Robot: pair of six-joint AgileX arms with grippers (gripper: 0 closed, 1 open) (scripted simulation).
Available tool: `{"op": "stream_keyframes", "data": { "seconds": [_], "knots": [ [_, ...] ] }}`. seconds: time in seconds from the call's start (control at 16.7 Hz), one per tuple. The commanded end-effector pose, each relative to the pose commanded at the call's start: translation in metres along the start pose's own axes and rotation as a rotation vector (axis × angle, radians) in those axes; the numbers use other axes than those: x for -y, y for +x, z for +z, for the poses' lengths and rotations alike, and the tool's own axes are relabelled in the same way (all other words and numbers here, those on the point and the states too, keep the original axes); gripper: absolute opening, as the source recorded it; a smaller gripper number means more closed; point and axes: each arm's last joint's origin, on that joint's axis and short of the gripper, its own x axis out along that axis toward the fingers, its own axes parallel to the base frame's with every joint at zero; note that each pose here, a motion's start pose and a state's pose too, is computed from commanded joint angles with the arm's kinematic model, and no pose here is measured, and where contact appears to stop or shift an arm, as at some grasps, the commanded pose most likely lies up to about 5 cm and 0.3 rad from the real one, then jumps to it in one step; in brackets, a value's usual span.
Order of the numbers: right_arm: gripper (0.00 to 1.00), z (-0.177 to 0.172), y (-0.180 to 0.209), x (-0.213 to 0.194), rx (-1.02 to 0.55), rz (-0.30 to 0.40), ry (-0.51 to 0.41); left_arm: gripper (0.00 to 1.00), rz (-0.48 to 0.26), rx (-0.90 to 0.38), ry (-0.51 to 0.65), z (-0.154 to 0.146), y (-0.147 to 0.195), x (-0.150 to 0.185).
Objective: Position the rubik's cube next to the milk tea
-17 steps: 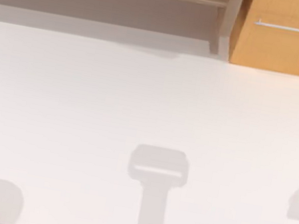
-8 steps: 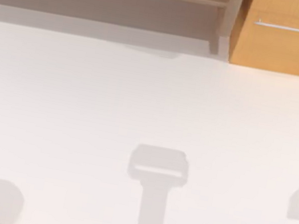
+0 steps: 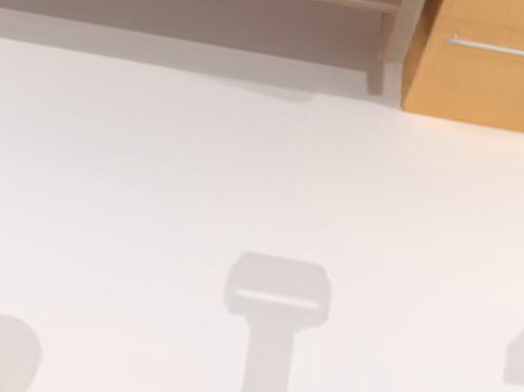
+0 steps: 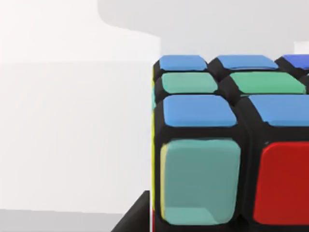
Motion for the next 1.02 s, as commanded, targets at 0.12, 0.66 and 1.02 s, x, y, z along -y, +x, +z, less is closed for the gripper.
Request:
{"op": "stream_keyframes", "data": {
  "seconds": [0.12,0.66,1.02],
  "knots": [
    [1.0,0.0,0.0,0.0,0.0,0.0,0.0,0.0,0.008,0.012,-0.001,0.001,0.0,0.0],
    [1.0,0.0,0.0,0.0,0.0,0.0,0.0,0.0,-0.029,-0.023,0.005,-0.002,0.017,0.003],
    [1.0,0.0,0.0,0.0,0.0,0.0,0.0,0.0,-0.064,-0.068,0.007,-0.005,0.027,0.006]
  ]
}}
